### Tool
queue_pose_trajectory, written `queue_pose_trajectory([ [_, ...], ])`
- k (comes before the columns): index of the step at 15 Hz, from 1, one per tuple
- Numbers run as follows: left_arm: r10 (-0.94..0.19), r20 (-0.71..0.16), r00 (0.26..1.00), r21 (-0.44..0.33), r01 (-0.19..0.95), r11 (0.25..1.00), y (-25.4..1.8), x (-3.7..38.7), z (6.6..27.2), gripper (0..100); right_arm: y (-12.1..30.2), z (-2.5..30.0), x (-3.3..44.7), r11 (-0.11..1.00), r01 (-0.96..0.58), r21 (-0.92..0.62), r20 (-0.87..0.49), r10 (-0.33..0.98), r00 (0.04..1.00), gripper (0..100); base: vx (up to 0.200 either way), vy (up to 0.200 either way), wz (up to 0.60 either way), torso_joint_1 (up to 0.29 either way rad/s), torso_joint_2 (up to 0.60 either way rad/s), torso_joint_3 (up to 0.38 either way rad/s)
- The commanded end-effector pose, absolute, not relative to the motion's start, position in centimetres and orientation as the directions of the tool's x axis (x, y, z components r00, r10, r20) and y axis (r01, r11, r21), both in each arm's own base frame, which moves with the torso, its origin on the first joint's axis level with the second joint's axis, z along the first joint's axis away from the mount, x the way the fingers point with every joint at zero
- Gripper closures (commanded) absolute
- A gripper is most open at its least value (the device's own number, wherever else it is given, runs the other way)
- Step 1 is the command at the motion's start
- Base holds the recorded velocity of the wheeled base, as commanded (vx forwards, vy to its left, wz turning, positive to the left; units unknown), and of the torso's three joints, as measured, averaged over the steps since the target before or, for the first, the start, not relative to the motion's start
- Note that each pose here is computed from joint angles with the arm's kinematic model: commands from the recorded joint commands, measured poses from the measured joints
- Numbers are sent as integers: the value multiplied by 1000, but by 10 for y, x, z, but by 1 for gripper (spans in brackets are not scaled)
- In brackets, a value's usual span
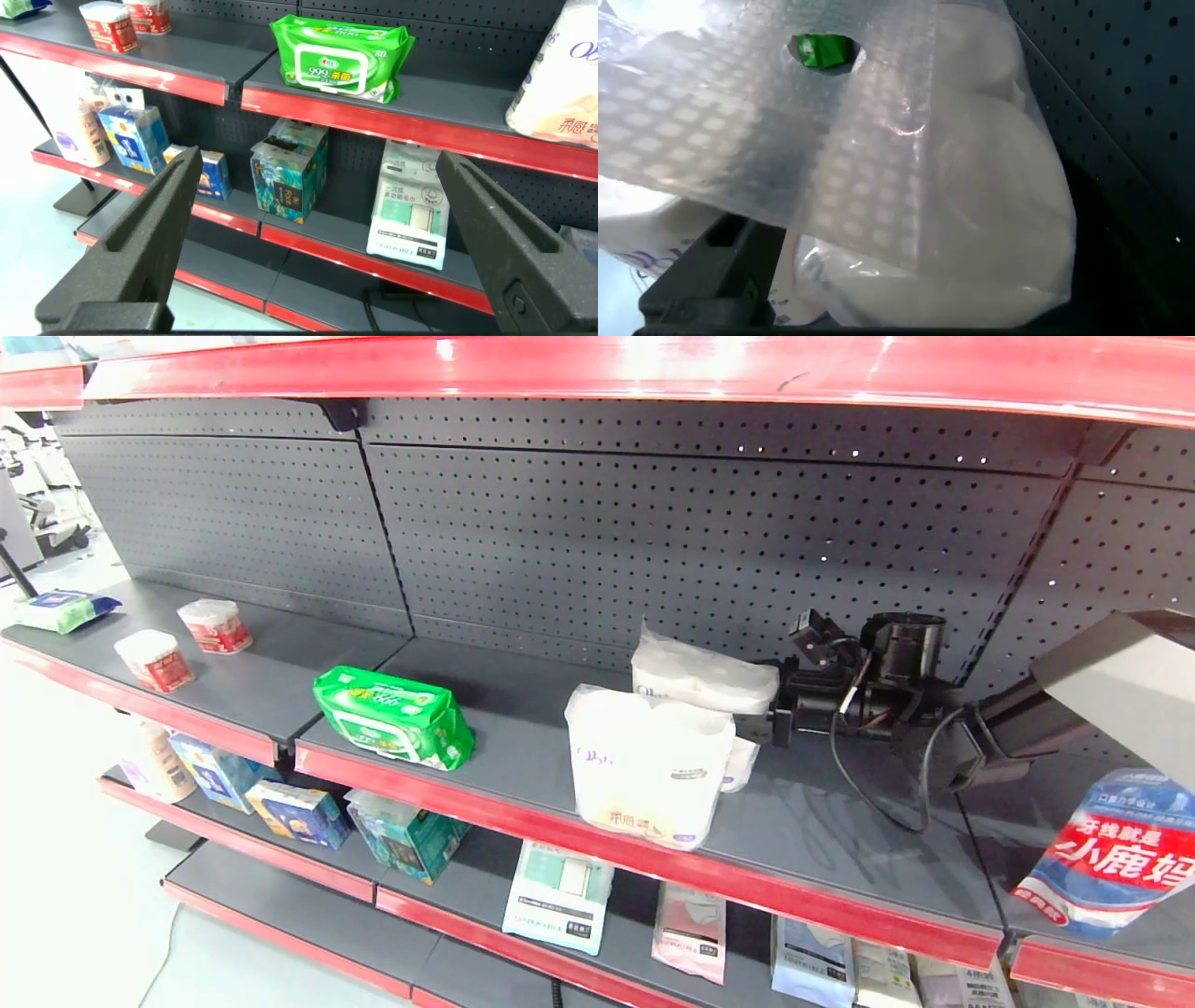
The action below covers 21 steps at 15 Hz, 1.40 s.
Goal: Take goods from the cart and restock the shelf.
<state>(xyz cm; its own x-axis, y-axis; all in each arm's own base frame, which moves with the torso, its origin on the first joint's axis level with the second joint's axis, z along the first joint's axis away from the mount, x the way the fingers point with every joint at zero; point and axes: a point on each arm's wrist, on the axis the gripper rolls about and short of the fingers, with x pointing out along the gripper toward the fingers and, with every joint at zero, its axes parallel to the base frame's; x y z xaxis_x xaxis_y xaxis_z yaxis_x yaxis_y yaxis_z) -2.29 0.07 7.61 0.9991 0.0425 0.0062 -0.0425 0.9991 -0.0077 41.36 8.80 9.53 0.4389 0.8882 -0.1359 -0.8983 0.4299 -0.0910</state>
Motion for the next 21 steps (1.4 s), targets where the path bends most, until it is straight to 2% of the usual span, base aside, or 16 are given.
queue_pose_trajectory([
  [1, 43, 6, 999, -8, -43, 999, 1, -23, 76, 0, 87, 100, 409, 429, -898, -94, -133, 889, 439, 0, 0, 0, 0, 0, 0, 0],
  [21, 43, 6, 999, -8, -43, 999, 1, -23, 76, 0, 74, 140, 388, 476, -874, -97, -104, 869, 484, 0, 0, 0, 0, 0, 0, 0],
])
